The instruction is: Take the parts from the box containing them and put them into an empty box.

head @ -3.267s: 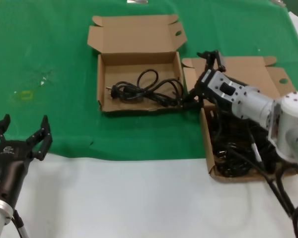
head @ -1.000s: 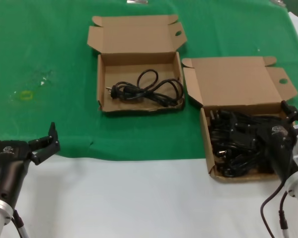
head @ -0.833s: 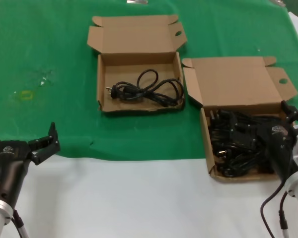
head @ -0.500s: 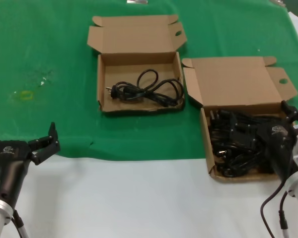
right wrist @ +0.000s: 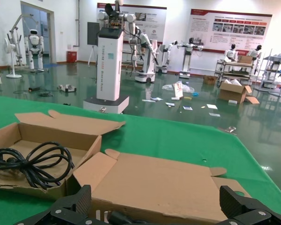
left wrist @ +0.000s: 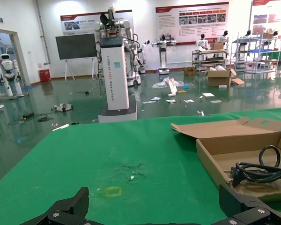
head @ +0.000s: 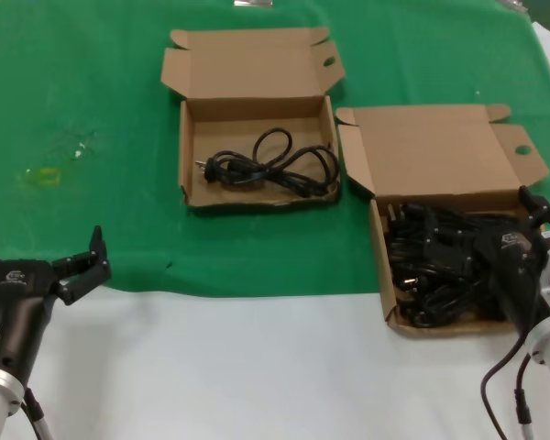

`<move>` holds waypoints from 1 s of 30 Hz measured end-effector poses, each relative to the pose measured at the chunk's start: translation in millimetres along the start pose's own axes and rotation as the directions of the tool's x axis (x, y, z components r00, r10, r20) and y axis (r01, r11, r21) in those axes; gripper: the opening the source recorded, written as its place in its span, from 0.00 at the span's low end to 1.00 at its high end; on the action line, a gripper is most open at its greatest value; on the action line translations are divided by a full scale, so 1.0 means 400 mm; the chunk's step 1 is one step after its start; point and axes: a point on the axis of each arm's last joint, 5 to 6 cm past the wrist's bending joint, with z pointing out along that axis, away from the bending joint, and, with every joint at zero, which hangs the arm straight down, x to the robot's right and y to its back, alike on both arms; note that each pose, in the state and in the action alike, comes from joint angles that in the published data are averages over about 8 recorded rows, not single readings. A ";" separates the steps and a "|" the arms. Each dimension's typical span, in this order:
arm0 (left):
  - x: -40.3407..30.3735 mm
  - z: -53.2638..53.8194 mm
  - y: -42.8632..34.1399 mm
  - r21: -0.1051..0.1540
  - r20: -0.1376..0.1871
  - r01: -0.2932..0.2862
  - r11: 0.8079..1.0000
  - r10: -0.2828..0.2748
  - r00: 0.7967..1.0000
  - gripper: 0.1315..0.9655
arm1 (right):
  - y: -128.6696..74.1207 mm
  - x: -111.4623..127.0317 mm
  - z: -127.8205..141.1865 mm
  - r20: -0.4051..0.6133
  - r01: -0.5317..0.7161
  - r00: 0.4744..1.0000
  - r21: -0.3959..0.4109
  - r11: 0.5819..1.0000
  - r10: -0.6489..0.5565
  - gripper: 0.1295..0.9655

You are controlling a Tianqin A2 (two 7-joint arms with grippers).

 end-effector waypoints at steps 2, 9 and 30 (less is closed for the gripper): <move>0.000 0.000 0.000 0.000 0.000 0.000 1.000 0.000 1.000 1.00 | 0.000 0.000 0.000 0.000 0.000 1.000 0.000 1.000 0.000 1.00; 0.000 0.000 0.000 0.000 0.000 0.000 1.000 0.000 1.000 1.00 | 0.000 0.000 0.000 0.000 0.000 1.000 0.000 1.000 0.000 1.00; 0.000 0.000 0.000 0.000 0.000 0.000 1.000 0.000 1.000 1.00 | 0.000 0.000 0.000 0.000 0.000 1.000 0.000 1.000 0.000 1.00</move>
